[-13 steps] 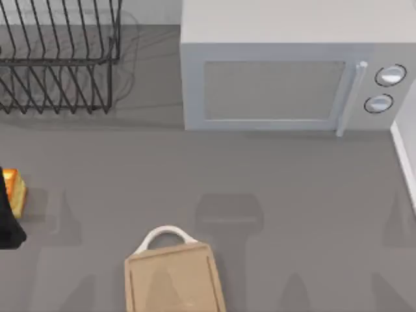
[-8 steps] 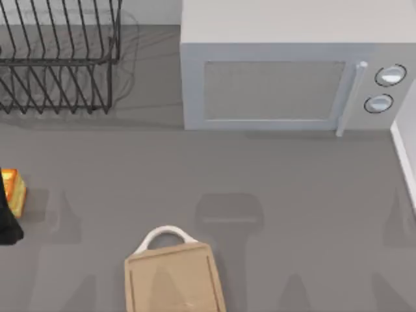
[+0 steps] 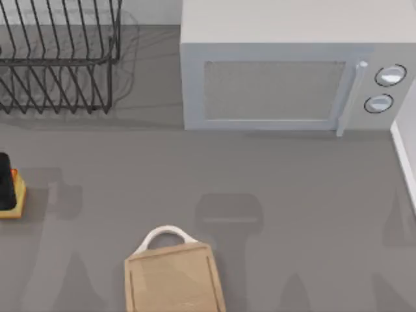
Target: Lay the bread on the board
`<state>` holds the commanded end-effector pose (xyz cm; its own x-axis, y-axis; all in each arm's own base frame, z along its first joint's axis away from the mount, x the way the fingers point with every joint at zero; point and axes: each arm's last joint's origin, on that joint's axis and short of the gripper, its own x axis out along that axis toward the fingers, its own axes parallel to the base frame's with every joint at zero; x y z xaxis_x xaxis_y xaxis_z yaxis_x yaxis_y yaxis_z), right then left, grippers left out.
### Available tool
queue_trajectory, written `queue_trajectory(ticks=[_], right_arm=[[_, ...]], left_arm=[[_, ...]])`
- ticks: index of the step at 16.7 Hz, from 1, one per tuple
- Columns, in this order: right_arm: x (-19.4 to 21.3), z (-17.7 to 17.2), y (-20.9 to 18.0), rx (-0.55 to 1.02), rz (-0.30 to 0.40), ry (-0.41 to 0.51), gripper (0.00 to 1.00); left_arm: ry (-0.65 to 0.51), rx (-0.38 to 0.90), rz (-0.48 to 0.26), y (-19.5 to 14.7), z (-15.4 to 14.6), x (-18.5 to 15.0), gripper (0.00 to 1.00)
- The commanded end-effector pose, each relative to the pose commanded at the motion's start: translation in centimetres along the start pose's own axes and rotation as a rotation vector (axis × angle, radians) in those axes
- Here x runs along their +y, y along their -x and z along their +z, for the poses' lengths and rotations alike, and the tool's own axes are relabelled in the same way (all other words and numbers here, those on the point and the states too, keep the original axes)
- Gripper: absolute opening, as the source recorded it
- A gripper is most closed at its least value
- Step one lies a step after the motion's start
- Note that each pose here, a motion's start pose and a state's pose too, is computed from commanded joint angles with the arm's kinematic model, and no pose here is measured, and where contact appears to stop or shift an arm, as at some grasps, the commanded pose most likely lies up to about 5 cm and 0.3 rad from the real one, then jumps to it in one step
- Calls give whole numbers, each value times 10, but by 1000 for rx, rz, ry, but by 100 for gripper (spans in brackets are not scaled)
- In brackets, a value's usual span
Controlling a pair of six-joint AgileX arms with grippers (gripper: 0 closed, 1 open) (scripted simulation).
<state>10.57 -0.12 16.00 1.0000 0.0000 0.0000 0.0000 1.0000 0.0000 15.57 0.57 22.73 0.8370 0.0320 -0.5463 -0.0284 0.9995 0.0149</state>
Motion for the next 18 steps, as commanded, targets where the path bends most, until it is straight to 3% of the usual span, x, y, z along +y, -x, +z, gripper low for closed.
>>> queue_trajectory(ticks=[5, 9, 13, 18], right_arm=[[0, 0, 0, 0, 0, 0, 100], [0, 0, 0, 0, 0, 0, 100], [0, 0, 0, 0, 0, 0, 100], [0, 0, 0, 0, 0, 0, 100]], left_arm=[[6, 481, 3, -65, 40, 7, 100], [14, 757, -1, -119, 55, 14, 100], [21, 938, -5, -164, 57, 20, 100], [25, 992, -6, -179, 58, 23, 100]])
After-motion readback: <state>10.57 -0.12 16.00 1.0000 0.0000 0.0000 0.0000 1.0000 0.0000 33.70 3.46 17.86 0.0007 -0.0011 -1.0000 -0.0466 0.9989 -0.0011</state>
